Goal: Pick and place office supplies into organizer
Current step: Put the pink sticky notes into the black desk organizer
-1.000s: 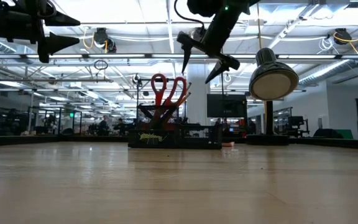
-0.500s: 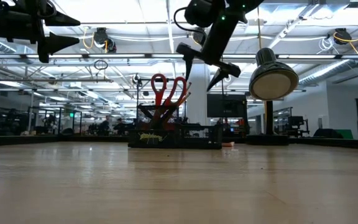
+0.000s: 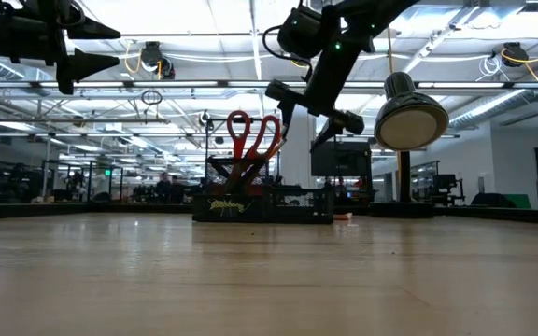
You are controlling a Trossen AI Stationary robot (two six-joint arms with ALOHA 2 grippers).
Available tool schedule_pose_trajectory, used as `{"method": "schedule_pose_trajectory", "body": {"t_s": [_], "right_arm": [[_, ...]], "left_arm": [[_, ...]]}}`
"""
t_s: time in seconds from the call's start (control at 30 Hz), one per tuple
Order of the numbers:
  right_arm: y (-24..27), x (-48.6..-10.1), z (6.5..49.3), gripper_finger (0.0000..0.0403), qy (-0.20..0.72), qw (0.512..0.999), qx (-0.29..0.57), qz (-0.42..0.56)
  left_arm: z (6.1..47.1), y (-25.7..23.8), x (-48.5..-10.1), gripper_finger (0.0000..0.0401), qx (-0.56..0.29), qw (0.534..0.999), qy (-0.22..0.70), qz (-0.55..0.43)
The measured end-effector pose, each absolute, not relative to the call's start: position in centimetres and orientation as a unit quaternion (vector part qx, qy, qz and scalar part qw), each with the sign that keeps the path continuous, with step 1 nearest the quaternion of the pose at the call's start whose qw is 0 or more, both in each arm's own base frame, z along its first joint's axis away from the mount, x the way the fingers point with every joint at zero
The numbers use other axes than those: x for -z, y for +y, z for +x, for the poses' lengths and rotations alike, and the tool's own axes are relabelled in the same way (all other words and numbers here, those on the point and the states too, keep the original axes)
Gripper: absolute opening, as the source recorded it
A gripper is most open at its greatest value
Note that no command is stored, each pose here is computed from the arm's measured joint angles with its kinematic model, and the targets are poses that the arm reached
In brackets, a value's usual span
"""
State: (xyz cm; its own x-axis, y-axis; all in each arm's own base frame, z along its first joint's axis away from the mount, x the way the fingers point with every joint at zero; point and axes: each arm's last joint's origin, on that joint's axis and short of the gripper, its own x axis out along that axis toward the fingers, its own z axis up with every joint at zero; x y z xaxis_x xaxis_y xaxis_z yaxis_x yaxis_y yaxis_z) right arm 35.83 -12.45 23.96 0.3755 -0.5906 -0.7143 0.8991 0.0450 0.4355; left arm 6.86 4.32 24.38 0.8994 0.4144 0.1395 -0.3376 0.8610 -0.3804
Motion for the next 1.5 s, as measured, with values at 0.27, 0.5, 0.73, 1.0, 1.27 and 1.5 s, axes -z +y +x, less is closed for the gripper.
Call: {"method": "schedule_pose_trajectory", "body": {"t_s": [0.27,0.5,0.73,1.0,1.27,1.5], "right_arm": [[-10.8,-21.4,35.9,0.0219,0.083,0.701,0.562,0.431],[-9.5,-18.5,35.2,0.0217,0.001,0.692,0.554,0.463],[-9.6,-17.8,34.6,0.0217,-0.039,0.657,0.567,0.496],[-9.5,-17.6,34.2,0.0217,-0.065,0.618,0.581,0.525],[-9.5,-17.3,33.7,0.0217,-0.047,0.612,0.601,0.512],[-9.8,-16.9,33.7,0.0217,-0.04,0.603,0.602,0.521]], "left_arm": [[6.9,4.3,-24.4,0.0255,-0.196,0.958,-0.109,-0.176],[6.9,4.3,-24.4,0.0255,-0.196,0.958,-0.109,-0.176],[6.9,4.3,-24.4,0.0255,-0.196,0.958,-0.109,-0.176],[6.9,4.3,-24.4,0.0255,-0.196,0.958,-0.109,-0.176],[6.9,4.3,-24.4,0.0255,-0.196,0.958,-0.109,-0.176],[6.9,4.3,-24.4,0.0255,-0.196,0.958,-0.109,-0.176]]}}
